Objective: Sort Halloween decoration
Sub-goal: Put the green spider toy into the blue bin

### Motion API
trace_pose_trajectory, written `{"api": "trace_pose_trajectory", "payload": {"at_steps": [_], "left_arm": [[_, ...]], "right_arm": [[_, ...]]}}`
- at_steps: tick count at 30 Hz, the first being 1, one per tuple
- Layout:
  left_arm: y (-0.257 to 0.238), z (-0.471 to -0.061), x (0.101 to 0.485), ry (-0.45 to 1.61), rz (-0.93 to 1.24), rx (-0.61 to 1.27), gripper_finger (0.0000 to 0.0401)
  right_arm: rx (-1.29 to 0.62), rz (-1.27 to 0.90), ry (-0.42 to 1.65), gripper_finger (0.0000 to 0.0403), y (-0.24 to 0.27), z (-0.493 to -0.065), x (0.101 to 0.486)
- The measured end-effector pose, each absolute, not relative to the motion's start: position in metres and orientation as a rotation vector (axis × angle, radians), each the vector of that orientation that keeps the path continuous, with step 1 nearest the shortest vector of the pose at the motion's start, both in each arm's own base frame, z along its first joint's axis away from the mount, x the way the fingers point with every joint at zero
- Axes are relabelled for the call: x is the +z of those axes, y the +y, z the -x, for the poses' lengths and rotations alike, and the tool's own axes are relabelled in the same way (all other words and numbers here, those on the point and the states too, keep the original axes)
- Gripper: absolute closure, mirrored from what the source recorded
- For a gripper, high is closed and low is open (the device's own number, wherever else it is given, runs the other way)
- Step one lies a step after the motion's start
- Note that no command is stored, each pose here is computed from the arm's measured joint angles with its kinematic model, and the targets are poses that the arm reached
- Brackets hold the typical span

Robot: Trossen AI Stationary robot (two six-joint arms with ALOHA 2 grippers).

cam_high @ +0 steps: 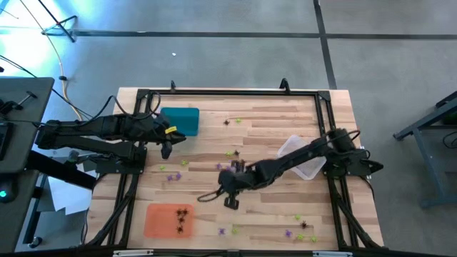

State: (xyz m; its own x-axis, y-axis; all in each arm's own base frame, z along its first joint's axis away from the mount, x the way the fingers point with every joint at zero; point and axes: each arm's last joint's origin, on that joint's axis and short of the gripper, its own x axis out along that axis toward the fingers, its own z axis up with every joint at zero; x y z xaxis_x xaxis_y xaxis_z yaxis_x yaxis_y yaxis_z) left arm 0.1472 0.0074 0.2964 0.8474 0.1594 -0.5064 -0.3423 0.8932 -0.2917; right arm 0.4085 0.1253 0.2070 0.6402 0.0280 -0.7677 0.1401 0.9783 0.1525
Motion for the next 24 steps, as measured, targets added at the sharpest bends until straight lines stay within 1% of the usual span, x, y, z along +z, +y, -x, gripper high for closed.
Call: {"api": "trace_pose_trajectory", "payload": {"at_steps": [6,10,18,24], "left_arm": [[0.006,-0.163,0.306,0.385,0.282,0.17,0.0341],[0.005,-0.18,0.304,0.363,0.277,0.124,0.0329],[0.003,-0.213,0.291,0.385,0.293,0.032,0.0296],[0.004,-0.225,0.279,0.436,0.279,0.032,0.0279]], "right_arm": [[-0.146,-0.096,0.719,0.0403,0.094,-0.401,0.258],[-0.214,-0.019,0.655,0.0403,0.076,-0.398,0.275],[-0.257,0.063,0.642,0.0403,0.05,-0.4,0.282],[-0.308,0.126,0.634,0.0403,0.04,-0.402,0.283]]}}
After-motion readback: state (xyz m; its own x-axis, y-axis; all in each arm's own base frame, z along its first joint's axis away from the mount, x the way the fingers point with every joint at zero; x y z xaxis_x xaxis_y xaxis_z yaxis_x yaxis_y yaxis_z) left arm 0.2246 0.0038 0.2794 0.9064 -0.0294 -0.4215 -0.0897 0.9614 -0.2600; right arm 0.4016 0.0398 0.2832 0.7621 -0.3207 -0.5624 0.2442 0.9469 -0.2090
